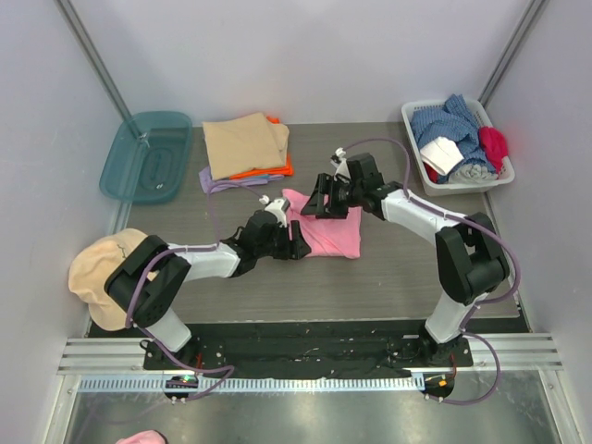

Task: Fold and stack the t-shirts
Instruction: Fold the tshirt

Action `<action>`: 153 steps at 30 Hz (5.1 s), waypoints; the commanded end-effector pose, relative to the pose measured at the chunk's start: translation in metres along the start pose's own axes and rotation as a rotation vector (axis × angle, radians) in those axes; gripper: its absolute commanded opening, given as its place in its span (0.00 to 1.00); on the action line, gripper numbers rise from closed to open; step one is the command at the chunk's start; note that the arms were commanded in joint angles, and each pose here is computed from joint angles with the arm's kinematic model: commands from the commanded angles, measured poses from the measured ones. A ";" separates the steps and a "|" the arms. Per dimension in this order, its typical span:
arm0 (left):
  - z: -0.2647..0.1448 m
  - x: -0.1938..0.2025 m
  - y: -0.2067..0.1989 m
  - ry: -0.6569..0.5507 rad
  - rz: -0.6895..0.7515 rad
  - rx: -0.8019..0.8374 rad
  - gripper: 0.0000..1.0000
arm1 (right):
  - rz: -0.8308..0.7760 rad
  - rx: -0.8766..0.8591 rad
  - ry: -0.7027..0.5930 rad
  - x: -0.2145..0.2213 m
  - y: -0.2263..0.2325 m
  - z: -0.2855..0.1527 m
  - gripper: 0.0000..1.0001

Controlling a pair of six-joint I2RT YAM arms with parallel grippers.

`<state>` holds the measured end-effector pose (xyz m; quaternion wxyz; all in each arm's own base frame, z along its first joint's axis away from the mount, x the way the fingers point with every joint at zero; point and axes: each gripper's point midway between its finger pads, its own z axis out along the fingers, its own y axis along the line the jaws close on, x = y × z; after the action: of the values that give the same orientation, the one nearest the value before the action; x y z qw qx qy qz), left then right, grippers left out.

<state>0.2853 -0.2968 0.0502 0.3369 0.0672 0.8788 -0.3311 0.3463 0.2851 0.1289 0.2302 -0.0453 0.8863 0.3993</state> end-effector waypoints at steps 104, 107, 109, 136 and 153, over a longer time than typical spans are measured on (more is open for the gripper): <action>-0.029 0.007 0.042 -0.043 0.049 -0.187 0.54 | 0.109 0.352 -0.214 -0.059 -0.151 -0.032 0.66; -0.024 0.010 0.044 -0.039 0.042 -0.183 0.51 | 0.109 0.350 -0.215 -0.060 -0.150 -0.032 0.66; -0.021 0.010 0.044 -0.039 0.037 -0.179 0.50 | 0.104 0.346 -0.215 -0.061 -0.149 -0.032 0.66; 0.000 0.016 0.057 -0.011 0.051 -0.197 0.21 | 0.103 0.331 -0.213 -0.062 -0.145 -0.033 0.63; -0.008 0.019 0.060 -0.008 0.048 -0.198 0.00 | 0.101 0.326 -0.210 -0.069 -0.150 -0.023 0.46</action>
<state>0.2967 -0.2618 0.0246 0.3695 0.0495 0.8911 -0.2589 0.4187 0.1543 0.0554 0.2778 0.0915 0.9216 0.2551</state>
